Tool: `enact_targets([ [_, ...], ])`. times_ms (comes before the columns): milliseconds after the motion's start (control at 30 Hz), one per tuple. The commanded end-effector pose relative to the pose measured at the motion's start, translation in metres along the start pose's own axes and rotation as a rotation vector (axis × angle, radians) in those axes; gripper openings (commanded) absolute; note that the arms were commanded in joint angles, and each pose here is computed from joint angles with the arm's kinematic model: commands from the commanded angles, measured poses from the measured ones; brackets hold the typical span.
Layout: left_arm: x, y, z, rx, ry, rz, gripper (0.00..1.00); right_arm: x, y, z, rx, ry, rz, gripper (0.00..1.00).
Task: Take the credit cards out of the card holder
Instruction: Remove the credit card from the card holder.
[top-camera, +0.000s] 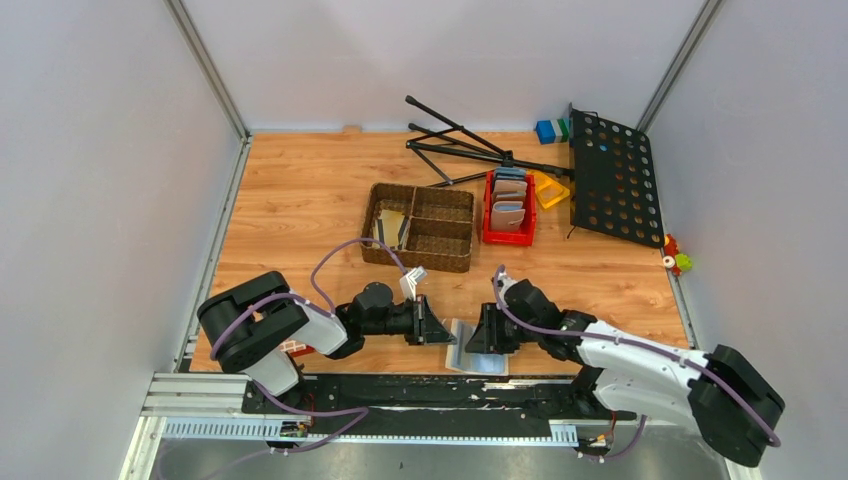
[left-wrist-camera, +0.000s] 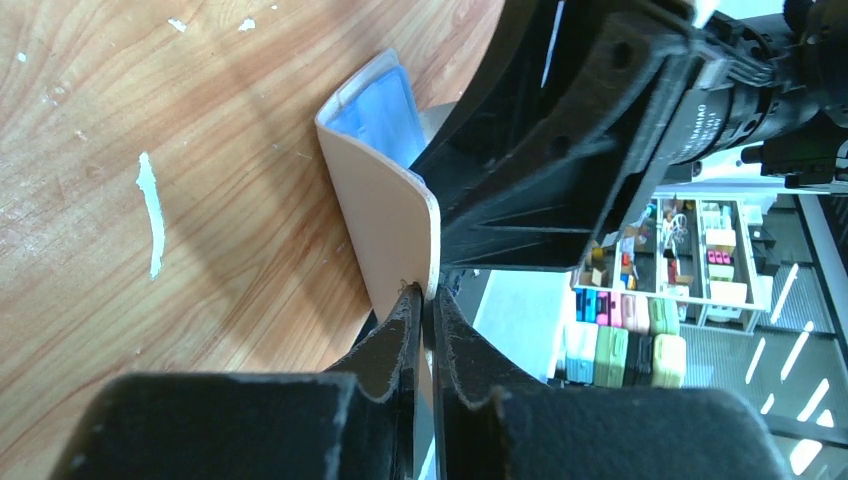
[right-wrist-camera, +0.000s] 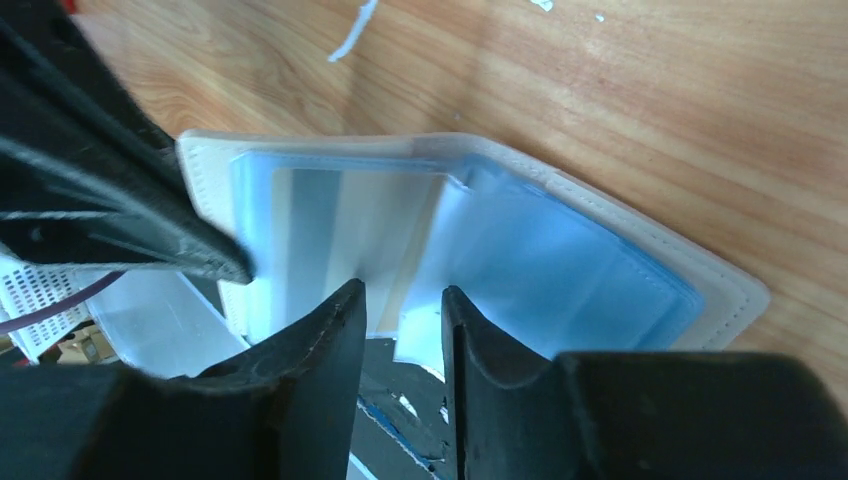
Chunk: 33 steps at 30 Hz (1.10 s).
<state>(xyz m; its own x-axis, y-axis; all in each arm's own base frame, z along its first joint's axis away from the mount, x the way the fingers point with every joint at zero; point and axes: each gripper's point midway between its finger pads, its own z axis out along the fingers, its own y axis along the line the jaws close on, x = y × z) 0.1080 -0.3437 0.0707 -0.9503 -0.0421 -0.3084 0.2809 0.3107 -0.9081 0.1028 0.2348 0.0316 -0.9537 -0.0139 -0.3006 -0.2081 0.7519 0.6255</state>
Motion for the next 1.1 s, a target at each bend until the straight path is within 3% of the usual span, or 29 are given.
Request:
enact_targets([
  [0,-0.004,-0.012,0.004,0.042,-0.008,0.036,0.11,-0.007,0.014,-0.011,-0.081,-0.065,-0.009,0.4],
  [267,-0.005,-0.013,0.005,0.045,-0.01,0.033,0.1,-0.002,0.028,-0.015,-0.176,-0.061,0.009,0.73],
  [367,-0.005,-0.014,0.005,0.047,-0.012,0.034,0.1,0.0,0.03,-0.013,-0.182,-0.05,0.011,0.79],
  [667,-0.005,-0.014,0.005,0.049,-0.011,0.031,0.1,0.004,0.031,-0.006,-0.155,-0.025,-0.002,0.81],
  [1067,-0.005,-0.016,0.006,0.053,-0.009,0.033,0.11,0.002,0.01,-0.006,0.016,-0.003,-0.026,0.59],
])
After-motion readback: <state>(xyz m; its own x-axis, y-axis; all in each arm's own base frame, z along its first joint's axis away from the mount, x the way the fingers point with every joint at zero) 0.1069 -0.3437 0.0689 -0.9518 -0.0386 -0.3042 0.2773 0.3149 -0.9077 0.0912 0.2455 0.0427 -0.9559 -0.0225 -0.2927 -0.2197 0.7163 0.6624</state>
